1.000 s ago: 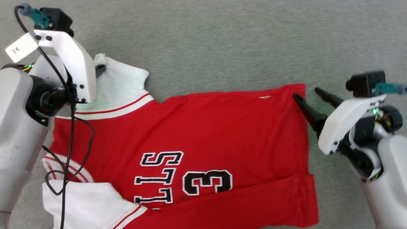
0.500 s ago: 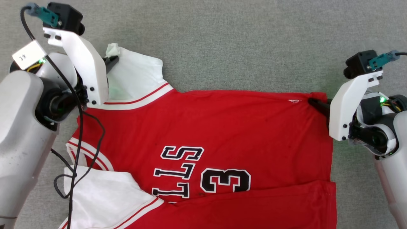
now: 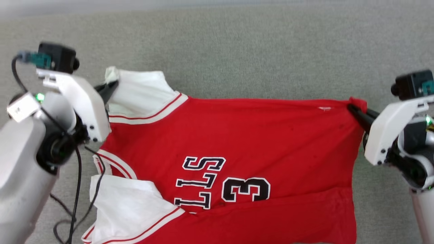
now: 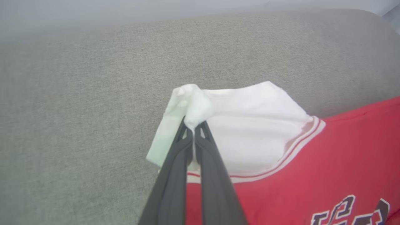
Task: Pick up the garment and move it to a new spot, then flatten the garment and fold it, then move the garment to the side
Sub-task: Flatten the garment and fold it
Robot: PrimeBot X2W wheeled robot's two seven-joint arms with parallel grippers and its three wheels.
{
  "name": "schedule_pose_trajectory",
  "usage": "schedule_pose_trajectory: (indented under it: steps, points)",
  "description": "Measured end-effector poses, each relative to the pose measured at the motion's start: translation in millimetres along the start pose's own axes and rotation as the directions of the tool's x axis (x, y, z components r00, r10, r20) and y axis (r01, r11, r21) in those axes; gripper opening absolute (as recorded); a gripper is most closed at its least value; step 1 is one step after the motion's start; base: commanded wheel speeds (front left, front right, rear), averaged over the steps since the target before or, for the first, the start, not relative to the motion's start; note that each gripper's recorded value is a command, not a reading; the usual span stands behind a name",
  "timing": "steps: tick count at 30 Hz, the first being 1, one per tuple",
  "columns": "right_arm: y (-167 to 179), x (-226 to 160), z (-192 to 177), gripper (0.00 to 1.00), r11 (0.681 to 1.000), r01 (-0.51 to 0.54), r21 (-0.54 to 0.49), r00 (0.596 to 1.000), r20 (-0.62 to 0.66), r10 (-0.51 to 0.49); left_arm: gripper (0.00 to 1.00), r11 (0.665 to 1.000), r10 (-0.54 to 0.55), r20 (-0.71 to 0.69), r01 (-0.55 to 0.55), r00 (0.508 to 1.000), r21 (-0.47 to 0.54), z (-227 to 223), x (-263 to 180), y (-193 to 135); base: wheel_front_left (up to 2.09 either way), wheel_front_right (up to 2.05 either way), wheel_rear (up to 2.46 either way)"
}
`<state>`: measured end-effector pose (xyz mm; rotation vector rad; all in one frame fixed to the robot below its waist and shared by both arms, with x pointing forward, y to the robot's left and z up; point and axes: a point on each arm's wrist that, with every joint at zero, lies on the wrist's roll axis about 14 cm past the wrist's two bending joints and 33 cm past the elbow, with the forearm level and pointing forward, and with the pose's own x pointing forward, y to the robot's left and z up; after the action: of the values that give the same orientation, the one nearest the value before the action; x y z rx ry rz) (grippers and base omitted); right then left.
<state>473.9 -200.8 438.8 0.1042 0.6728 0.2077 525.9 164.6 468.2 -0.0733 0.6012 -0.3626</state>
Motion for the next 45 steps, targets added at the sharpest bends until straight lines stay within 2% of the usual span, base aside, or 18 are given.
schedule_pose_trajectory:
  steps: [8,17,24,29,30,31,33,37,43,44,45]
  points:
    - [13,-37,-23,0.00,0.999,0.002,0.045,0.997,0.076,-0.006,0.00,0.994,0.071,0.053,-0.066,0.996,-0.090,-36,-54,5,0.00,0.00,0.00]
    - [23,-58,-75,0.00,0.990,0.009,0.142,0.998,0.054,-0.017,0.00,0.966,0.125,0.003,-0.121,0.992,-0.229,-105,-103,-3,0.00,0.00,0.00]
    - [23,-63,-108,0.00,0.976,0.035,0.217,0.998,0.039,-0.044,0.00,0.930,0.094,-0.112,-0.128,0.989,-0.346,-171,-112,-29,0.00,0.00,0.00]
    - [29,-63,-134,0.00,0.969,0.044,0.244,0.999,0.008,-0.047,0.00,0.913,0.086,-0.134,-0.132,0.987,-0.386,-191,-108,-38,0.00,0.00,0.00]
    - [29,-63,-135,0.14,0.967,0.045,0.250,0.999,0.011,-0.049,0.00,0.911,0.085,-0.134,-0.131,0.987,-0.391,-194,-107,-39,0.00,0.00,0.00]
    - [29,-62,-137,1.00,0.967,0.046,0.252,0.999,0.012,-0.051,0.24,0.911,0.082,-0.139,-0.131,0.987,-0.392,-197,-106,-39,0.00,0.00,0.00]
    - [30,-63,-133,1.00,0.966,0.044,0.255,0.997,0.043,-0.057,1.00,0.909,0.083,-0.130,-0.128,0.988,-0.397,-197,-103,-38,0.00,0.00,0.00]
    - [31,-66,-121,1.00,0.968,0.033,0.250,0.992,0.109,-0.062,1.00,0.920,0.083,-0.082,-0.108,0.993,-0.378,-188,-100,-40,0.00,0.00,0.00]
    - [27,-85,-105,1.00,0.976,0.026,0.216,0.986,0.157,-0.061,1.00,0.953,0.133,0.048,-0.114,0.990,-0.279,-158,-104,-32,0.00,0.00,0.00]
    - [19,-98,-104,1.00,0.977,0.041,0.208,0.988,0.137,-0.071,1.00,0.963,0.155,0.154,-0.115,0.976,-0.245,-134,-108,-33,0.00,0.00,0.00]
    - [15,-103,-104,1.00,0.977,0.053,0.206,0.989,0.126,-0.080,1.00,0.966,0.163,0.192,-0.116,0.968,-0.232,-125,-110,-34,0.00,0.00,0.00]
